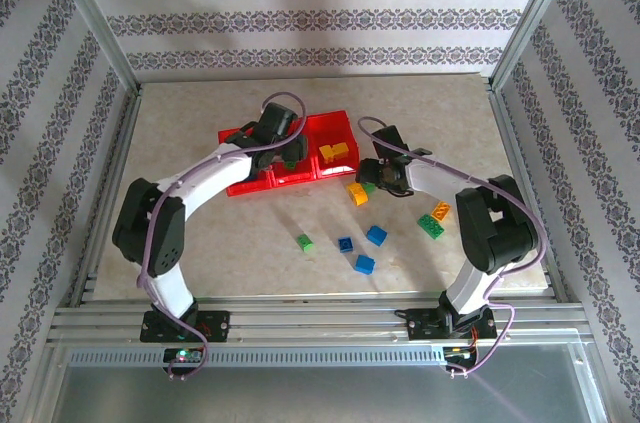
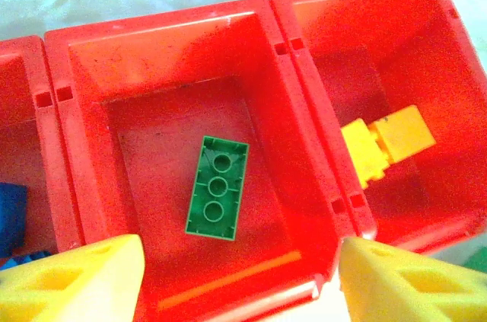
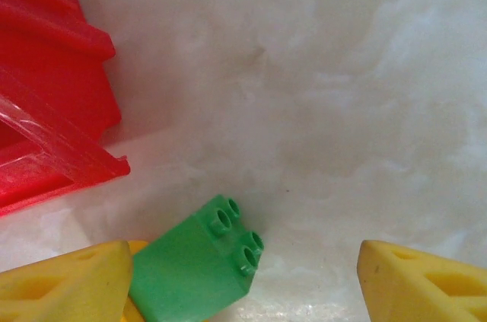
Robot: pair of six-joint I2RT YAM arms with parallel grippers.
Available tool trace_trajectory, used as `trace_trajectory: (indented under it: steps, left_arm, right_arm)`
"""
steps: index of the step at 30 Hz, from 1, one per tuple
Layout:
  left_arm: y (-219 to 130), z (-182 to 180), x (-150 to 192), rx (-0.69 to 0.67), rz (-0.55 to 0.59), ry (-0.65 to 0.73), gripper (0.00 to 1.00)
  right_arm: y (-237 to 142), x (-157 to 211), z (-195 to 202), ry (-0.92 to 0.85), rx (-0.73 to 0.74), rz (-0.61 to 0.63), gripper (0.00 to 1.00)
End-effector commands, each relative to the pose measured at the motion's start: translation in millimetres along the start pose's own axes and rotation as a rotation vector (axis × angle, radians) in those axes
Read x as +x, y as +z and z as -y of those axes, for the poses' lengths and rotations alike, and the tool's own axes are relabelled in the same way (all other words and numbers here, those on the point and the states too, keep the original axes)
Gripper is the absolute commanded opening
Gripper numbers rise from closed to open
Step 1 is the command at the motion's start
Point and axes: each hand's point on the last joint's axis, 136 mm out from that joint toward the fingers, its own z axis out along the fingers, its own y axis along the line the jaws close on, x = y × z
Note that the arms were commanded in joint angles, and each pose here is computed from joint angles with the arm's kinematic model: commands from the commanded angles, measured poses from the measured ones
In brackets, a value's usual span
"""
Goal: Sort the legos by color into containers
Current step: Pick up the lego from the center of the table.
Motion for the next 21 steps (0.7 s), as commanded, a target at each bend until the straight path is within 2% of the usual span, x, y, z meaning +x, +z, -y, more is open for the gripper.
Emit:
trace_trajectory:
  steps: [1,11,21]
  left_arm:
    - [-14,5,-10,0.060,0.048,-0.039,0.77]
    - [-29,-3,-9,0.054,0.085,-0.052,1.00]
    - [-28,-7,-10,0.031,0.092,-0.052,1.00]
  right_arm:
    - [4,0,-8,-0.019,-0.012,-0.012,0.78]
    - [14,14,-10,-0.032,-0.017,-0.062,0.79]
    - [12,25,-17,-0.047,-0.053,-0.102,0.81]
